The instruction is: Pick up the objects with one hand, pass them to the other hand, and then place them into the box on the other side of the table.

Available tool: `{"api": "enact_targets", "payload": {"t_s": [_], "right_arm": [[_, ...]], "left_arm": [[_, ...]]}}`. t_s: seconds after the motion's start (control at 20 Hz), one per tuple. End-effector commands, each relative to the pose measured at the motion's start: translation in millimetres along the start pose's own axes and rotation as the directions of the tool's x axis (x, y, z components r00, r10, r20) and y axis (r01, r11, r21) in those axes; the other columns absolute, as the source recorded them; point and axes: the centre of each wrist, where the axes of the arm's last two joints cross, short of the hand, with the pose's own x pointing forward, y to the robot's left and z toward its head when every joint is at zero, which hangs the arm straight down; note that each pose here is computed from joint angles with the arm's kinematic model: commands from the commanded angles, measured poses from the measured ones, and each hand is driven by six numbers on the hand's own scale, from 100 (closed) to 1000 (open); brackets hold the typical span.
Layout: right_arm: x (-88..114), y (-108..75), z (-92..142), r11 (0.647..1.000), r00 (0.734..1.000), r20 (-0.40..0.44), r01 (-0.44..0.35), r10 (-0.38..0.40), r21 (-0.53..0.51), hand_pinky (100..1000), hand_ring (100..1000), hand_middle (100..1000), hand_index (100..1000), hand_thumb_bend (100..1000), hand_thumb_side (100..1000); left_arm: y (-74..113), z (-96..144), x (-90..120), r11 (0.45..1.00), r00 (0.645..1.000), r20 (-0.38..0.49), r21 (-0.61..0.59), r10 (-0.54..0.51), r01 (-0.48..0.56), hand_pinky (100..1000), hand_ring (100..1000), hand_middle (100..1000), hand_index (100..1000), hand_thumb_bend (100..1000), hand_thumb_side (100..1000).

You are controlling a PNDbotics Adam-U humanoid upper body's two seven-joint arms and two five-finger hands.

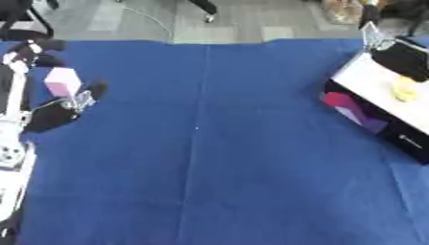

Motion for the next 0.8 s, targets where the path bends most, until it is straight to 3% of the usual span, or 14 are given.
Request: {"api": "enact_targets", "payload": {"t_s": [0.05,0.25,0.4,0.6,0.8], "right_arm": [[18,8.8,-2,0.997,0.992,0.108,0.069,-0.071,0.022,602,835,704,902,149,307],[24,16.5,0,0.993,0.983,0.171,0.055,-0.072,0.105,611,838,712,903,142,311],[25,17.6,0,0.991,0.981,0.183,0.043,-0.066,0.127,614,838,713,902,137,312],[25,18.1,1,0.99,0.981,0.182,0.039,-0.064,0.136,615,839,714,902,130,316],[26,18.9,1,0.988,0.981,0.184,0.04,-0.067,0.147,618,839,715,903,113,326]], "left_arm": [[32.6,-11,-10,0.985,0.985,0.029,-0.026,-0.168,0.168,718,610,662,771,652,512],[68.9,-17,-24,0.909,0.923,0.058,-0.163,-0.38,0.384,744,622,662,774,601,464],[93.0,-20,-41,0.813,0.866,0.057,-0.319,-0.497,0.487,758,635,670,780,592,433],[117.8,-23,-73,0.678,0.811,-0.007,-0.554,-0.585,0.484,773,635,667,777,572,364],[131.9,-24,-102,0.544,0.766,-0.071,-0.746,-0.639,0.385,787,660,684,785,548,327]]}}
